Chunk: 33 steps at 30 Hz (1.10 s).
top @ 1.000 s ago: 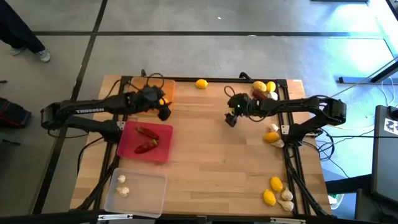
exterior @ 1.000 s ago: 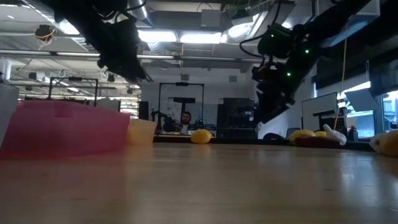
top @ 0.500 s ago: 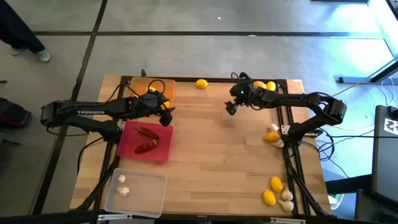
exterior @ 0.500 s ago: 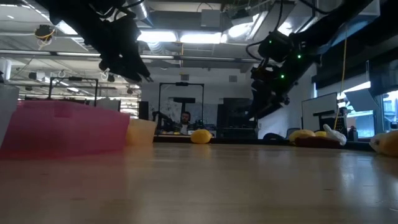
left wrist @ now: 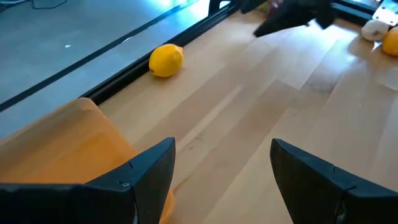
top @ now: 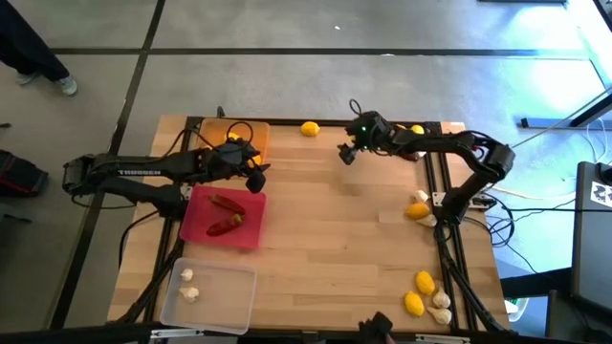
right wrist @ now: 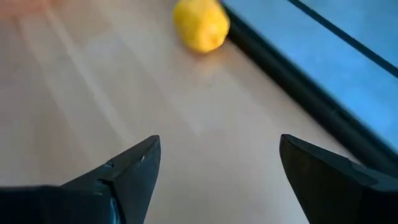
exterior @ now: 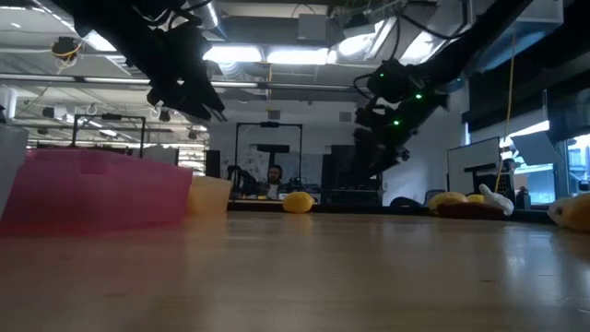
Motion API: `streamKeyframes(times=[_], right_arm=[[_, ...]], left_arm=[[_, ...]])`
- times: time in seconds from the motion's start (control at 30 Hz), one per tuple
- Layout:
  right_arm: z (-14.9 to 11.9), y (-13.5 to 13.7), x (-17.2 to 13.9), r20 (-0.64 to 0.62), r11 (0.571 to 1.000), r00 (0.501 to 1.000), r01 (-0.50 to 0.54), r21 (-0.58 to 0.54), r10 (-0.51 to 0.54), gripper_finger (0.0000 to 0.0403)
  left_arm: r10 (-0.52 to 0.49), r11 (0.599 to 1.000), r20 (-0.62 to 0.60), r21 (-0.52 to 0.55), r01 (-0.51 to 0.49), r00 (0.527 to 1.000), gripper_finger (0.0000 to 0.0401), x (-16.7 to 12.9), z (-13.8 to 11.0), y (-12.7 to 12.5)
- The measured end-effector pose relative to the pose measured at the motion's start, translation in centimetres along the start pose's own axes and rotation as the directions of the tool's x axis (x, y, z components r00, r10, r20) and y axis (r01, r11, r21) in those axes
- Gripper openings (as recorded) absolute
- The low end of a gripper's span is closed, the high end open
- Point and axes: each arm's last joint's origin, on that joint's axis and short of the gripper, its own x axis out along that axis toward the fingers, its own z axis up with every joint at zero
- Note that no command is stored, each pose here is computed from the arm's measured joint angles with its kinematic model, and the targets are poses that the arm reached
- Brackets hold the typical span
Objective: Sort produce into baskets
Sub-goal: Put the lemon into the yellow bin
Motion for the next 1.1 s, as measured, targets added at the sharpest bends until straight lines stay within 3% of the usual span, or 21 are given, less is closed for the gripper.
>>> streamKeyframes(times=[0.37,0.7,1.1], right_arm=[[3.2,-2.6,4.1,0.012,0.998,0.998,-0.057,0.025,0.057,0.0321],[2.3,-2.6,6.1,-0.039,0.994,0.993,-0.112,0.001,0.111,0.0321],[2.8,-2.9,6.2,0.027,0.994,0.994,-0.103,-0.030,0.104,0.0321]], left_arm=[[0.000,1.000,0.001,0.000,0.000,1.000,0.0258,0.0,0.0,0.0],[0.000,1.000,0.009,0.000,0.000,1.000,0.0258,0.0,0.1,0.0],[0.000,1.000,0.016,-0.015,0.000,1.000,0.0258,0.0,0.2,0.0]])
